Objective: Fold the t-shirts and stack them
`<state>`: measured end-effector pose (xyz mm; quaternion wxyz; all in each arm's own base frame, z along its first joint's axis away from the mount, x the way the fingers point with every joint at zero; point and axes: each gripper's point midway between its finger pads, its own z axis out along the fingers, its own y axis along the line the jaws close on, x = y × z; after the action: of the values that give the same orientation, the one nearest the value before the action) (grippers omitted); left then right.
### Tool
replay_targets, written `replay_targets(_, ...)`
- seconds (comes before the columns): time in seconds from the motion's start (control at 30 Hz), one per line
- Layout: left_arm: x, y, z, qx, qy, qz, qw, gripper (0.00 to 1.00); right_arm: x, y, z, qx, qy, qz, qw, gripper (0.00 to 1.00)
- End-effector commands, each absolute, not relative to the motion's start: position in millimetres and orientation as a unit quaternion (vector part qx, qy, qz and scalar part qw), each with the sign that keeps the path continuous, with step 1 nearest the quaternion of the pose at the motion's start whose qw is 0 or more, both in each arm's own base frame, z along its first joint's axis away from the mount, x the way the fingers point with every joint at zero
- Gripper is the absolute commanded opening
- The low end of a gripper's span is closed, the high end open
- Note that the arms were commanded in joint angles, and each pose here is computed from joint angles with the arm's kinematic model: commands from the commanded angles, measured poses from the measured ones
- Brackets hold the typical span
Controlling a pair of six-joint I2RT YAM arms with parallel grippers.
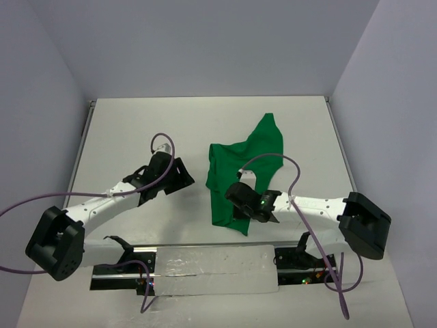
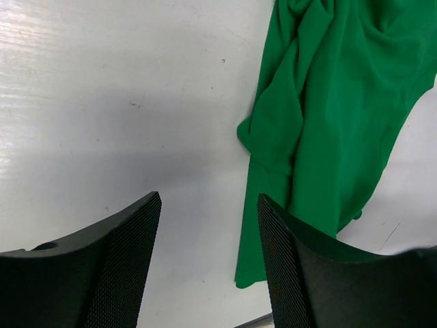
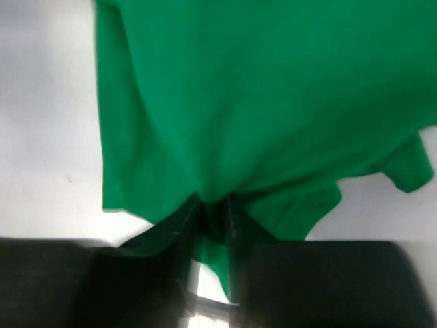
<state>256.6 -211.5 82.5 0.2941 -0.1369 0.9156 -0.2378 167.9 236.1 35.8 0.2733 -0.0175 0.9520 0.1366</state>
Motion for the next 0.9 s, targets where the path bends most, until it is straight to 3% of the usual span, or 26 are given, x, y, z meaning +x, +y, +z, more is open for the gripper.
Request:
replay_targets(0.0, 271, -231, 102, -0.131, 0.9, -0.275, 0.311, 0.67, 194, 243, 62, 0.034, 0.932, 0.145, 0.33, 0.1)
replay_targets(0.3, 284, -250, 109, -0.104, 0.901, -0.284, 0.311, 0.67, 228, 153, 134, 0.12, 0.885, 0.145, 0.427, 0.09)
replay_targets(0.57, 290, -277, 107, -0.082, 0.906, -0.288, 0.299, 0.66, 303, 95, 145, 0.169, 0.871, 0.113, 0.447, 0.09)
replay_targets(0.6, 288, -279, 105, -0.079, 0.908, -0.287, 0.296, 0.66, 309, 94, 145, 0.169, 0.873, 0.113, 0.443, 0.19)
replay_targets(0.63, 284, -284, 102, -0.07, 0.912, -0.284, 0.289, 0.66, 323, 92, 136, 0.174, 0.883, 0.109, 0.423, 0.46)
replay_targets(0.67, 281, -288, 102, -0.064, 0.914, -0.282, 0.285, 0.66, 329, 90, 130, 0.174, 0.89, 0.105, 0.409, 0.65)
replay_targets(0.7, 279, -290, 102, -0.06, 0.915, -0.281, 0.284, 0.66, 331, 91, 130, 0.173, 0.892, 0.103, 0.404, 0.78)
replay_targets(0.73, 276, -292, 102, -0.054, 0.915, -0.28, 0.284, 0.66, 334, 92, 133, 0.173, 0.892, 0.103, 0.404, 0.85)
replay_targets(0.87, 265, -303, 99, -0.033, 0.917, -0.279, 0.284, 0.67, 320, 90, 146, 0.177, 0.879, 0.122, 0.425, 0.86)
